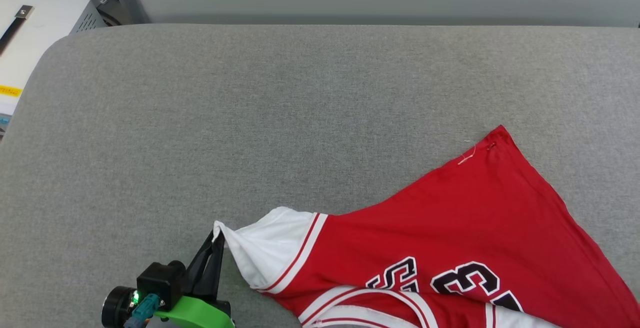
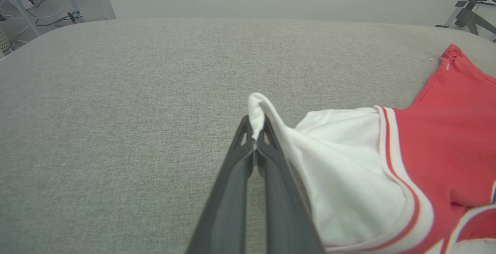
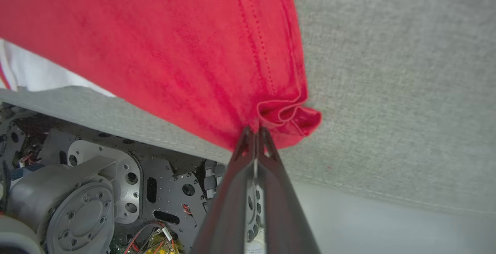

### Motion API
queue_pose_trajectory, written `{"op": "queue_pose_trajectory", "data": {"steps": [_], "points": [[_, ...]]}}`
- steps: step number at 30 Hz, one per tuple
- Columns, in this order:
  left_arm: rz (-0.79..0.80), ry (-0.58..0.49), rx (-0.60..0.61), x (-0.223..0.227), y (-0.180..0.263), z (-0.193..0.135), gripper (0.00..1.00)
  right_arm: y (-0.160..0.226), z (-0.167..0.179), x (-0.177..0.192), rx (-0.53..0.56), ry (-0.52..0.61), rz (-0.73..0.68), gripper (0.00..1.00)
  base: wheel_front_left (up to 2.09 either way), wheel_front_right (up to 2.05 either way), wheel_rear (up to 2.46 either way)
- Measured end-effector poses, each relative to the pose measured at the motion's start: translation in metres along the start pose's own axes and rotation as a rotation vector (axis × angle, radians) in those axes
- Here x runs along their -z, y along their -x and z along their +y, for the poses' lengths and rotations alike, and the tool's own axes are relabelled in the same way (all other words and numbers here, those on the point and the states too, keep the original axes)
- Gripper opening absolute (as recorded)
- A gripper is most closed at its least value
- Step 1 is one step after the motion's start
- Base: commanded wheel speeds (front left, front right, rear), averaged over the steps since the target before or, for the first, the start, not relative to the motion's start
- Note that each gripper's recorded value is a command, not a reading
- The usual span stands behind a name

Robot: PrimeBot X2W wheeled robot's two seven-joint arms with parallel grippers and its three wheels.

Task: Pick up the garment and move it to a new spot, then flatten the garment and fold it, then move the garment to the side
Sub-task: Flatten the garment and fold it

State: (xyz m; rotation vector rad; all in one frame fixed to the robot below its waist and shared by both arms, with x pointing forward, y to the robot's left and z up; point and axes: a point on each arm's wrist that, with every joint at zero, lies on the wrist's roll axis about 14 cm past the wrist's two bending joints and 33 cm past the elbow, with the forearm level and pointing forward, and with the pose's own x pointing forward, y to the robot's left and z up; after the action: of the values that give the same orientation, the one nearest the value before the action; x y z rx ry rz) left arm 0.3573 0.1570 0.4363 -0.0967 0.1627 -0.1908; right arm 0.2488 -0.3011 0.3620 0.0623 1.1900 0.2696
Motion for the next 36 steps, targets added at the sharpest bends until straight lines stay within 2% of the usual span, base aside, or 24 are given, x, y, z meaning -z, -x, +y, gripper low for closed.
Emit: {"op": "queue_pose_trajectory", "data": {"steps": [1,2,3,4,11,15,19,26,32,36], "points": [[0.000,-0.002,0.001,0.000,0.000,0.000,0.00,-0.002,0.004,0.001,-0.008,-0.012,-0.005,0.00,0.00,0.00,0.00],[-0.001,-0.003,0.002,0.000,0.000,0.000,0.00,-0.003,0.005,0.000,-0.008,-0.017,-0.018,0.10,0.00,0.00,0.00],[-0.001,-0.004,0.003,-0.001,0.000,0.000,0.00,-0.004,0.005,-0.004,-0.006,-0.023,-0.044,0.40,0.00,0.00,0.00],[-0.001,-0.005,0.006,-0.001,0.000,0.000,0.00,-0.003,0.003,-0.010,0.001,-0.028,-0.076,1.00,0.00,0.00,0.00],[-0.009,-0.007,0.013,-0.003,0.002,-0.003,0.00,0.025,-0.019,-0.080,0.076,0.008,-0.348,1.00,0.00,0.00,0.00],[-0.011,-0.006,0.012,-0.004,0.002,-0.003,0.00,0.052,-0.018,-0.137,0.093,0.094,-0.512,1.00,0.00,0.00,0.00],[-0.003,-0.004,0.015,-0.001,0.002,-0.004,0.00,0.068,0.000,-0.187,0.079,0.207,-0.603,1.00,0.00,0.00,0.00],[0.003,-0.009,0.014,0.001,-0.004,-0.003,0.00,0.047,0.054,-0.225,0.026,0.411,-0.495,1.00,0.00,0.00,0.00],[-0.006,-0.004,0.019,-0.002,-0.011,-0.005,0.00,0.011,0.082,-0.239,0.003,0.474,-0.347,1.00,0.00,0.00,0.00],[-0.010,-0.005,0.020,-0.003,-0.016,-0.005,0.00,-0.017,0.086,-0.243,0.022,0.510,-0.249,1.00,0.00,0.00,0.00]]}}
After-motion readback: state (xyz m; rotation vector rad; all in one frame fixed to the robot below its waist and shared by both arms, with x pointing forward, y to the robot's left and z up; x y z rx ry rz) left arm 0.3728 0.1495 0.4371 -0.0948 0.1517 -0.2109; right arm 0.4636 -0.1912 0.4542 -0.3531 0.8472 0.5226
